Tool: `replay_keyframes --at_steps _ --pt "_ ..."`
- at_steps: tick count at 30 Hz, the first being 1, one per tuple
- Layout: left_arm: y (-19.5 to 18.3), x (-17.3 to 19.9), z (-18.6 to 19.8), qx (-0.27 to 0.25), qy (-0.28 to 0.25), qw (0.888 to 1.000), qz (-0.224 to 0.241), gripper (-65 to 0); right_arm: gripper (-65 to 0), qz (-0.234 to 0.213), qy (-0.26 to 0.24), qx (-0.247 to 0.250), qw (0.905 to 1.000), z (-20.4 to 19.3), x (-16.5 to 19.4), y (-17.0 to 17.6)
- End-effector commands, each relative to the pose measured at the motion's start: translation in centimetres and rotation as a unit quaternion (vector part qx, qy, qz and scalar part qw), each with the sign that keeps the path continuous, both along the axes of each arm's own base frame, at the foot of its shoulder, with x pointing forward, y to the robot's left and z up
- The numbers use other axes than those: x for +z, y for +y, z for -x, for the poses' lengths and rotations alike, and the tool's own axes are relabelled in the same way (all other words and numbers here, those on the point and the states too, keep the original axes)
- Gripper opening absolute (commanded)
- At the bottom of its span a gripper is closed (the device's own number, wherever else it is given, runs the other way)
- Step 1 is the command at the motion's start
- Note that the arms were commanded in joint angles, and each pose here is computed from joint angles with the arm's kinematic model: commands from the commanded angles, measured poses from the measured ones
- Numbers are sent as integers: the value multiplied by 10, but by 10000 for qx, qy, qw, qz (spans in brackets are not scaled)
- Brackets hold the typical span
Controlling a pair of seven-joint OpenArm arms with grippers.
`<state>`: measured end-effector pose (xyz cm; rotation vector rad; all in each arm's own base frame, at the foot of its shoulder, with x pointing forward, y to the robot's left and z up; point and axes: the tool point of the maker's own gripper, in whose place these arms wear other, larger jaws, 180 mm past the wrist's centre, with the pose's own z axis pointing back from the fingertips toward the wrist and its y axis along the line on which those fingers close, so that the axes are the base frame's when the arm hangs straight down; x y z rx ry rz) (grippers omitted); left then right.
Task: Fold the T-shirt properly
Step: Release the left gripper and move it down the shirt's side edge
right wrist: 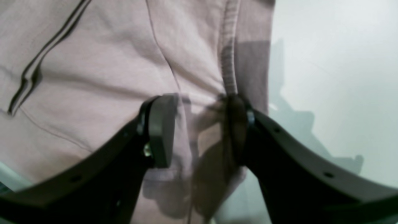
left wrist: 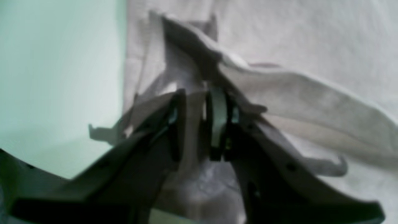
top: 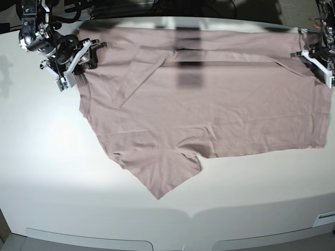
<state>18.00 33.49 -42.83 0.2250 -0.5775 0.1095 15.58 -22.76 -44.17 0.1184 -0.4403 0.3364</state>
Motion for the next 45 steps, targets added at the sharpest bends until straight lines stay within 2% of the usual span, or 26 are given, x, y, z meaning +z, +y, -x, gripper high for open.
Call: replay_keyframes --at_steps 1,7,11,17,22,25,28,33,37,45 --pt "4 20 -16 -109 -337 9993 -154 -520 -364 247 240 -7 9994 10 -3 -11" --pt "-3 45 -34 -293 -751 9964 -276 -520 -364 188 -91 80 9998 -3 10 -4" --pt "-3 60 -47 -392 -1121 9922 -384 -520 -363 -251 -506 138 9983 -20 34 18" --pt "7 87 -79 -446 -1429 9879 -396 -520 -363 -936 -1100 403 9887 -38 83 58" --pt "11 127 -121 -618 -1939 9789 -162 -520 -363 -1016 -1563 593 9807 -49 110 71" --pt "13 139 -144 -787 -2154 9733 59 -520 -363 -1234 -1551 580 9785 -48 113 77" --pt "22 135 -167 -764 -2448 9657 397 -520 -358 -1295 -1534 577 9780 -47 113 79" --pt "48 97 -175 -224 -2245 9708 821 -521 -344 -1307 -1538 575 9777 -48 114 79" --pt "48 93 -174 -195 -2219 9712 851 -521 -344 -1323 -1569 570 9770 -48 114 79" --pt "42 117 -183 -390 -2493 9651 705 -521 -344 -1338 -1563 556 9770 -48 114 80"
